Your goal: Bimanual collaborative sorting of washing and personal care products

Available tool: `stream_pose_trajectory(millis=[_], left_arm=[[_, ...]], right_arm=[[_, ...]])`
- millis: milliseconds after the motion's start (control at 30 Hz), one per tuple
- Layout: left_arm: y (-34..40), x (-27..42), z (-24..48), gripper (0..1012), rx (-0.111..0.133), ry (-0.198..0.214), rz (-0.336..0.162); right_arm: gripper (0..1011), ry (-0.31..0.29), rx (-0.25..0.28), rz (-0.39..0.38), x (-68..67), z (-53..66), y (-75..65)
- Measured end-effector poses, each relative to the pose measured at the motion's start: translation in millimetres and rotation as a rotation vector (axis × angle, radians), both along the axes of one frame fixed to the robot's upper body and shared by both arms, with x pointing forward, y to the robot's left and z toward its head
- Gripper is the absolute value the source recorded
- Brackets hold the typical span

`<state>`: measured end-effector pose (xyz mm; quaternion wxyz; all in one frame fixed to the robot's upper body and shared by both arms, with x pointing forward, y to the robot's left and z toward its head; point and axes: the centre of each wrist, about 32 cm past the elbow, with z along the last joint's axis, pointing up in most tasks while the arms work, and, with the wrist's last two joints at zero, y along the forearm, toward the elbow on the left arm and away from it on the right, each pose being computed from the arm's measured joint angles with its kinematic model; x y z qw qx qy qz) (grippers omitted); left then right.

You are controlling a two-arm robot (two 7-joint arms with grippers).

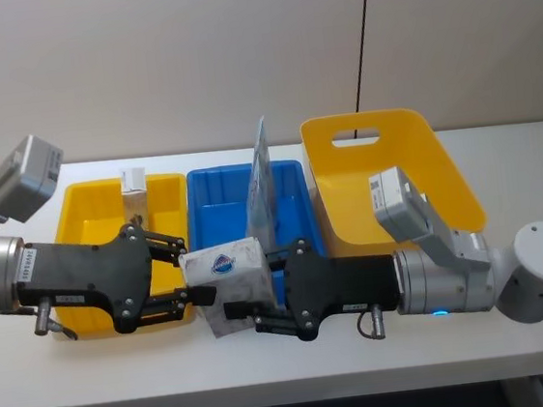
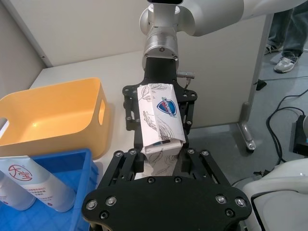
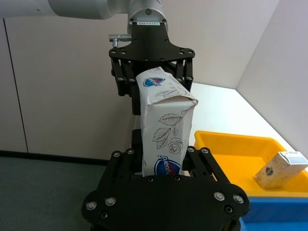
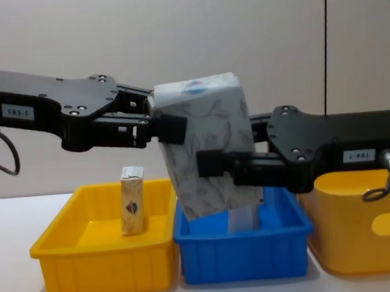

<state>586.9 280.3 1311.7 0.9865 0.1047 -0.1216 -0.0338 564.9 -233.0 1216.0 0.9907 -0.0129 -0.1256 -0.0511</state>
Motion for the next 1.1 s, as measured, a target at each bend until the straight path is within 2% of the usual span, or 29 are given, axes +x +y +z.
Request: stream_pose_trajectory(millis=[233,367,567,667,700,967,1100], left_arm=[[0.0,0.0,0.0,353,0.0,0.0,0.0],[0.1,0.0,0.1,422,0.0,0.0,0.0],[0.1,0.0,0.0,636,0.0,0.0,0.0],[0.1,0.0,0.0,692,0.0,0.0,0.0],[0.1,0.0,0.0,747,0.0,0.0,0.0],[0.1,0.0,0.0,969,0.0,0.0,0.0],[0.1,0.0,0.0,1001,0.0,0.0,0.0]], right_arm=[[351,0.009,0.002,0.001,-1.3,-0.2,0.0],[351,0.016,0.008,-0.001,-2.7,-0.2,0.1],[351,0.021,0.015,-0.003,-4.5,0.4,0.5],[351,0.022,0.019,-0.005,-5.6,1.3,-0.2],[351,0.023,0.02,-0.006,-5.9,1.5,-0.6],[351,0.018,0.042,-0.02,-10.5,7.5,-9.3],[351,0.014,0.051,-0.035,-13.9,10.8,-16.5]])
